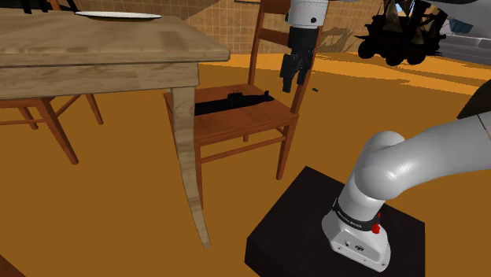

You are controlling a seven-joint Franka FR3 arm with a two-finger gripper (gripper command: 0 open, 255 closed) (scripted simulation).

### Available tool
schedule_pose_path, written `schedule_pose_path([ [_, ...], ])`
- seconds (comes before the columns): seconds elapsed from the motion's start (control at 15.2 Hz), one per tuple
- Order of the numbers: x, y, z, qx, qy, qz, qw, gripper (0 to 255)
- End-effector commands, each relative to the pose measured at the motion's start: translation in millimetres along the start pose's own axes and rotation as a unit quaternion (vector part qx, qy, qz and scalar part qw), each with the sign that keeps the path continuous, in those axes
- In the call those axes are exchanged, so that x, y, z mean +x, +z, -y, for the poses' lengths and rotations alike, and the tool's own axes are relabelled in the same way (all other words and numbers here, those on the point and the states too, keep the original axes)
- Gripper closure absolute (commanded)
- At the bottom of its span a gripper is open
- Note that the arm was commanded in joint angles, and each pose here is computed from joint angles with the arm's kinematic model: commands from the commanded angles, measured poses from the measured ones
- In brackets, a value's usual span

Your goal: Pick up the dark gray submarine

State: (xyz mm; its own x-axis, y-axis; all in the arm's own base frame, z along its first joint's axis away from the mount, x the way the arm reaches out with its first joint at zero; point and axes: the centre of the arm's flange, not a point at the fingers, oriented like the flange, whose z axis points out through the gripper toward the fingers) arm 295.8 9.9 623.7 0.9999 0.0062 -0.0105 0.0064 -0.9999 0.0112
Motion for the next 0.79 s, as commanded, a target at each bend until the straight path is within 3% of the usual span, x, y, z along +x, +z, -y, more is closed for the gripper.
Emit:
schedule_pose_path([
  [0.0,0.0,0.0,0.0,0.000,0.000,0.000,1.0000,0],
  [0.33,51.7,15.0,-38.2,-0.007,-0.103,0.007,0.9947,0],
  [0.53,85.9,24.1,-55.9,-0.012,-0.164,0.012,0.9863,0],
  [0.73,122.0,33.4,-69.3,-0.016,-0.224,0.016,0.9742,0],
])
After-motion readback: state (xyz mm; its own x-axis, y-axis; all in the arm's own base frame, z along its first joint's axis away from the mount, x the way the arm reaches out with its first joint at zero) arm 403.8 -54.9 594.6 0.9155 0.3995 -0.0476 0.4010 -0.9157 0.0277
